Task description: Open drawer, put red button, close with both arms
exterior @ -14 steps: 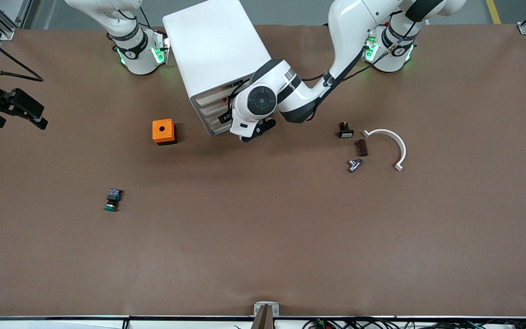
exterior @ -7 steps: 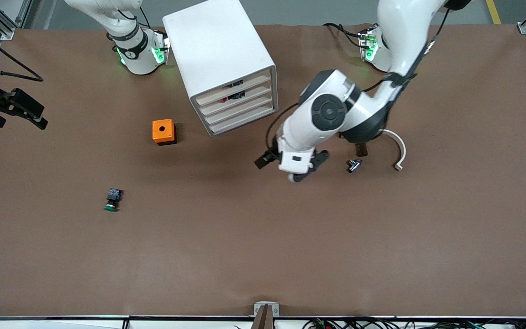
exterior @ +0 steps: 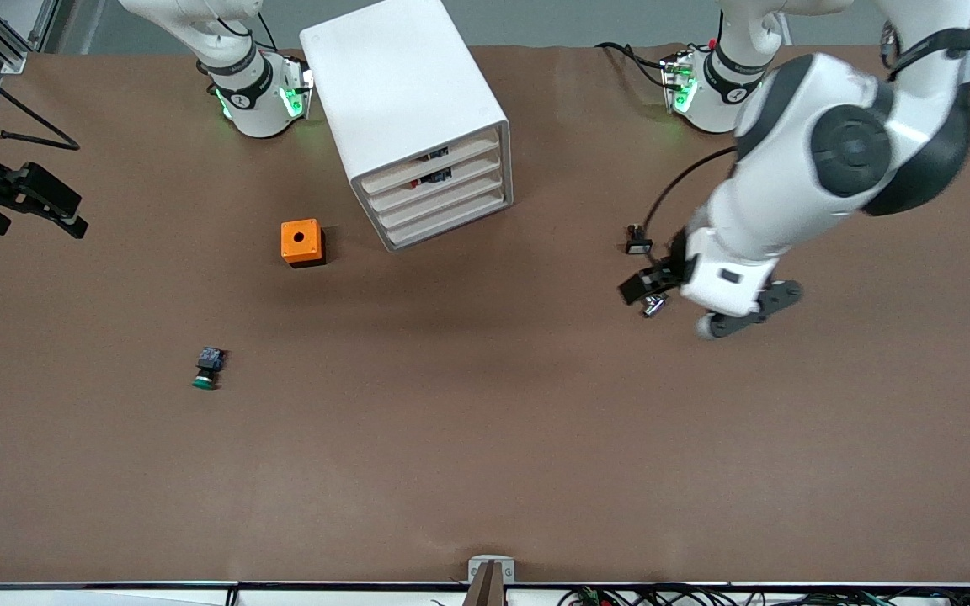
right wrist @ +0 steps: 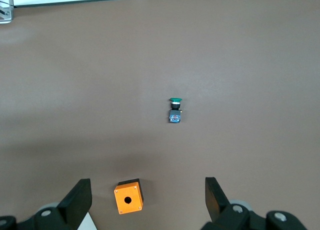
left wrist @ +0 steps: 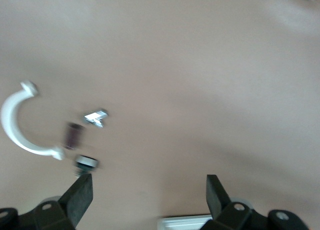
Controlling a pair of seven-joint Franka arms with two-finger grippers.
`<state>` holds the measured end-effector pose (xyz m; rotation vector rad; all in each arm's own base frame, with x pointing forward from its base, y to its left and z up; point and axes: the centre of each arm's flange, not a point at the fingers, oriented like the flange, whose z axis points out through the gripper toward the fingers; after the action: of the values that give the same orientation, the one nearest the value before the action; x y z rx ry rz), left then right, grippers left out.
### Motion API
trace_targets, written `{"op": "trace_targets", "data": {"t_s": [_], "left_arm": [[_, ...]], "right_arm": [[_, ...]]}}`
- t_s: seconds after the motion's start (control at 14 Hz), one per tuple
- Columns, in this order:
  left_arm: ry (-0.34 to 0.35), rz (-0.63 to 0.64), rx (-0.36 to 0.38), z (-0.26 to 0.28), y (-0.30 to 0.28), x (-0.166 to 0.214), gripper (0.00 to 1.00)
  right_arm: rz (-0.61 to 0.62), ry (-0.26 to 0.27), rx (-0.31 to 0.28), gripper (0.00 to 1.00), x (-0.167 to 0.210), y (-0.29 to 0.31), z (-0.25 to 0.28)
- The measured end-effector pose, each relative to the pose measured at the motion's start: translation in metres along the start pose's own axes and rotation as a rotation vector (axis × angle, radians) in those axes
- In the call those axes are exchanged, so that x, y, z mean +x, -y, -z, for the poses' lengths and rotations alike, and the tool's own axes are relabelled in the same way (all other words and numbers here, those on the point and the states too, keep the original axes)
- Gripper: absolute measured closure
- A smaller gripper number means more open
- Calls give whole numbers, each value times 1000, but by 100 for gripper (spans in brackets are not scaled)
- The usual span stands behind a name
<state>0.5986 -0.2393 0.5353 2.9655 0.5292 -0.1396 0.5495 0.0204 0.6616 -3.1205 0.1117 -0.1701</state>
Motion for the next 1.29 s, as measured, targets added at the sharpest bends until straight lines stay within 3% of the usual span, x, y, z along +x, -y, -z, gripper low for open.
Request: {"op": "trace_targets", "data": {"t_s": [0.29,1.07,1.29], "left_arm": [[-13,-111,14,46,89,38,0],[3,-250,84,51,176,72,0],[-27,-255,79,70,193,72,0]], "right_arm": [[0,0,0,0,0,0,0],[0,0,0,0,0,0,0],[0,0,0,0,0,0,0]]}}
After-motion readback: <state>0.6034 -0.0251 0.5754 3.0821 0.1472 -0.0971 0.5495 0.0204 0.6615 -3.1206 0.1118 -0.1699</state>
